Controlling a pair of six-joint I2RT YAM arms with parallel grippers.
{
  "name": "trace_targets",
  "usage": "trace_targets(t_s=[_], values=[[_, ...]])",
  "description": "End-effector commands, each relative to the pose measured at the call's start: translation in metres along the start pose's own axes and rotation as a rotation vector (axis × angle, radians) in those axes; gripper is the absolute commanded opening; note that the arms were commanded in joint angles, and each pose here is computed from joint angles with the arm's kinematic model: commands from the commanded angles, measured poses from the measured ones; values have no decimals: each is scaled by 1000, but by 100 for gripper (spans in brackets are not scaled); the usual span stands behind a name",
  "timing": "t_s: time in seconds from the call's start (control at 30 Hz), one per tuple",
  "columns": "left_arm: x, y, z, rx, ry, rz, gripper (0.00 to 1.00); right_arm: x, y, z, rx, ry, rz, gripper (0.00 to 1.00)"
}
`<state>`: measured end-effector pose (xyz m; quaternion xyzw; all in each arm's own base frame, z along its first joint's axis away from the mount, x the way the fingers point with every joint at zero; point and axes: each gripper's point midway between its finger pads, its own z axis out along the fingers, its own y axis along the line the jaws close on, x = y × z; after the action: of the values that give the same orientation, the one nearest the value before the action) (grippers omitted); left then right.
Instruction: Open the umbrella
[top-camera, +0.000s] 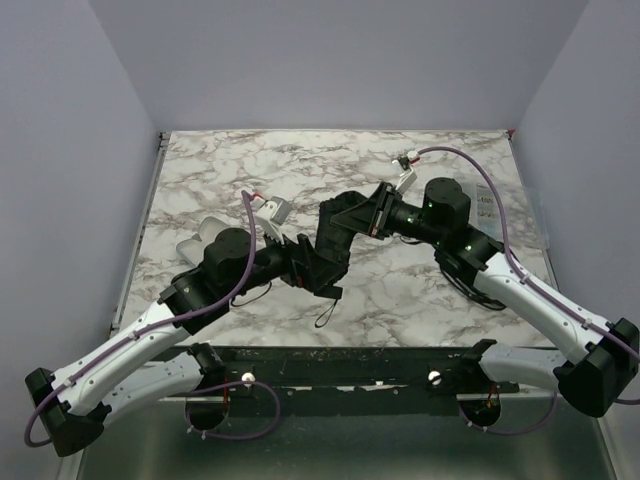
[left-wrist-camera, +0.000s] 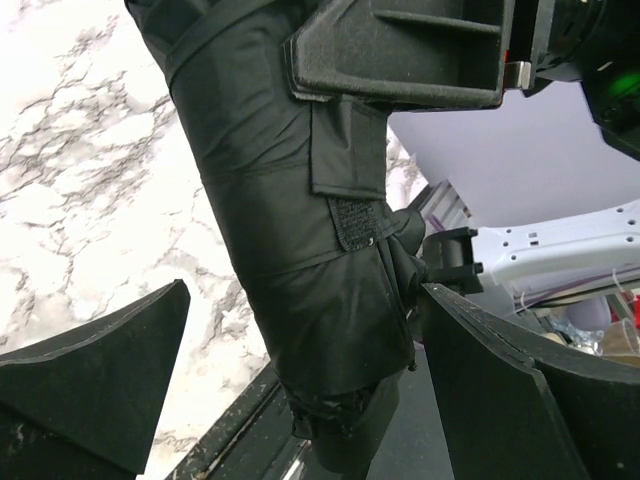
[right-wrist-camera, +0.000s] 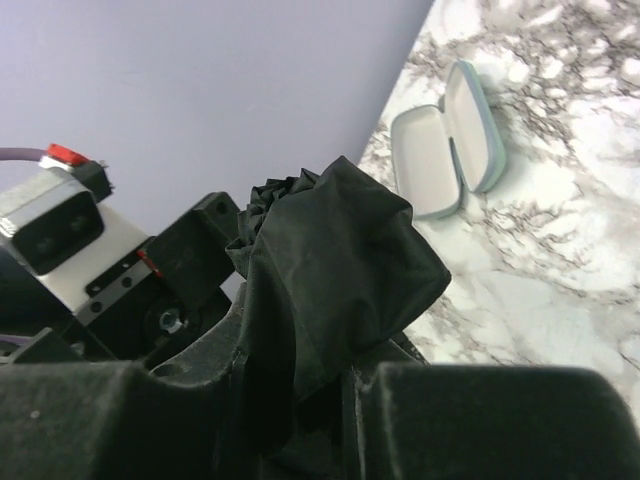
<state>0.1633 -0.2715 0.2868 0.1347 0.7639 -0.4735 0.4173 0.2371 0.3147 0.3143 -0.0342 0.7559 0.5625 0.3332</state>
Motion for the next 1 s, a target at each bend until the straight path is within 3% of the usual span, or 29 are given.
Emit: trace_targets(t_s=[0.0, 0.37, 0.43, 0.47, 0.57, 0.6, 0.63, 0.7, 0.73, 0.77, 0.8, 0.83, 0.87, 0.97], values=[[-10, -22, -4, 121, -51, 16, 99, -14, 50, -13, -192, -59, -8, 1], [-19, -56, 3, 338, -104, -81, 99, -17, 74, -26, -318, -89, -25, 1], [-20, -56, 6, 343, -106, -92, 94, -16, 76, -27, -328, -87, -25, 1], [-20, -56, 7, 342, -108, -97, 86, -16, 77, -28, -331, -87, -25, 1], [-22, -54, 7, 331, -122, -101, 37, -15, 77, -30, -332, -88, -30, 1], [-23, -53, 6, 324, -127, -103, 16, -15, 76, -31, -332, -90, -33, 1], [-23, -50, 6, 307, -128, -105, 2, -15, 76, -32, -332, -92, -34, 1], [-23, -45, 6, 274, -129, -97, 0, -14, 74, -33, -321, -96, -37, 1], [-22, -43, 5, 261, -126, -92, 0, -15, 72, -32, -304, -100, -38, 11], [-23, -39, 4, 240, -133, -83, 0, -16, 69, -31, -278, -102, -47, 35], [-23, -36, 4, 218, -130, -77, 0, -18, 63, -29, -241, -106, -49, 66], [-25, -32, 2, 192, -138, -63, 0, -18, 55, -28, -192, -105, -49, 85], [-24, -27, 2, 160, -132, -53, 0, -19, 46, -26, -133, -108, -43, 93], [-23, -6, -1, 33, -121, -13, 0, -26, 18, -27, 49, -132, -13, 96]])
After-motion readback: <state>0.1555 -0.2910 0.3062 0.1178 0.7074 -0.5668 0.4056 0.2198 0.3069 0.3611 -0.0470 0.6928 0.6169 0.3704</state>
